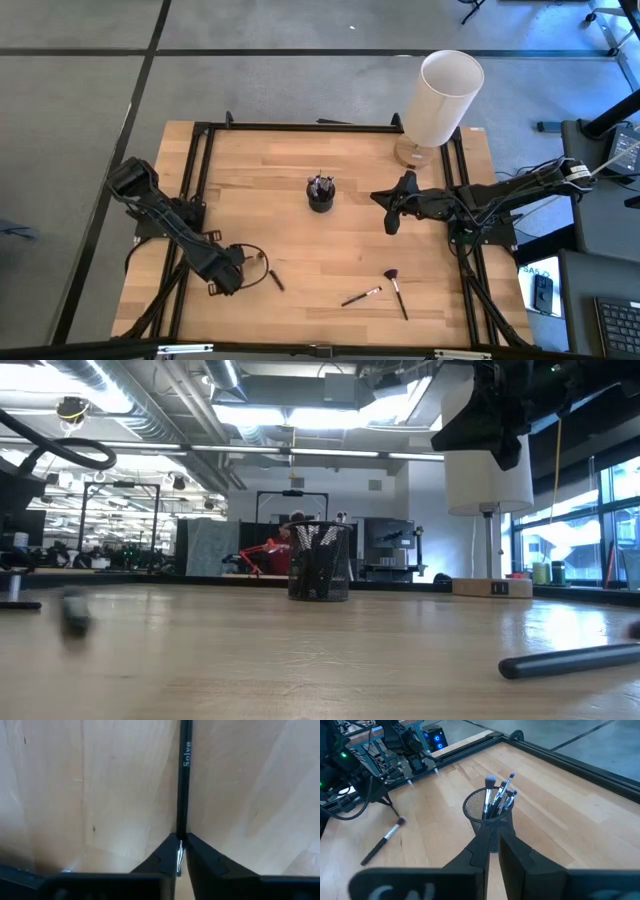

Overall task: Sort items
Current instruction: Put the eyeshadow brush into the organizer

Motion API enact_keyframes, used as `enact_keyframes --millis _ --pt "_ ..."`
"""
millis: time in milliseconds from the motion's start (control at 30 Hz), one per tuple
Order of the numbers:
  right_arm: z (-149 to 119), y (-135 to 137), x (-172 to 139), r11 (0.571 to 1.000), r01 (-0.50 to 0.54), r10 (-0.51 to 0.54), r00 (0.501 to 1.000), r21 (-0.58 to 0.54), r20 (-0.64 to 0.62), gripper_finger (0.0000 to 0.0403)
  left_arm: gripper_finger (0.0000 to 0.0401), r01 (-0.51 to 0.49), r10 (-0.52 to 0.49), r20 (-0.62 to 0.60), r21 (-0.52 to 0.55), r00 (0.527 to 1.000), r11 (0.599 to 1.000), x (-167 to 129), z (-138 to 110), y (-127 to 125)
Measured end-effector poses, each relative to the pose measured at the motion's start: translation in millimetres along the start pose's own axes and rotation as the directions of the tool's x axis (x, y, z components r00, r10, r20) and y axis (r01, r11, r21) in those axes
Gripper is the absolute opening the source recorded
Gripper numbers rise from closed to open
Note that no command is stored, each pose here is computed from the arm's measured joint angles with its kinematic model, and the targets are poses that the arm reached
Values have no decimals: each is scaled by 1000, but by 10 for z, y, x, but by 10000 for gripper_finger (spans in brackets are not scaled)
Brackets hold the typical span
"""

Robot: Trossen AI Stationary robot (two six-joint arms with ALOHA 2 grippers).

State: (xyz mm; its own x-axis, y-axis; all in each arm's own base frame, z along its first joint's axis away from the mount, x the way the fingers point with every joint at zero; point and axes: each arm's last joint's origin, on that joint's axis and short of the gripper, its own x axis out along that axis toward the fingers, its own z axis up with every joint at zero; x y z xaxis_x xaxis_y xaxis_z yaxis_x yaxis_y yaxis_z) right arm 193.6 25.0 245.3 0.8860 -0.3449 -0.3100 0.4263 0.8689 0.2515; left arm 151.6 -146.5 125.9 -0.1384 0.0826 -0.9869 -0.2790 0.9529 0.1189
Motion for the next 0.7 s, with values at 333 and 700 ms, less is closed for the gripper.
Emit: enact_keyframes --millis 333,700 --pt "-1 2 0 1000 -7 7 1000 0 -4 37 18 -29 28 1 21 1000 999 -70 18 -32" --pt "-1 2 0 1000 -7 7 1000 4 -3 37 4 -370 296 391 128 872 920 -670 191 -99"
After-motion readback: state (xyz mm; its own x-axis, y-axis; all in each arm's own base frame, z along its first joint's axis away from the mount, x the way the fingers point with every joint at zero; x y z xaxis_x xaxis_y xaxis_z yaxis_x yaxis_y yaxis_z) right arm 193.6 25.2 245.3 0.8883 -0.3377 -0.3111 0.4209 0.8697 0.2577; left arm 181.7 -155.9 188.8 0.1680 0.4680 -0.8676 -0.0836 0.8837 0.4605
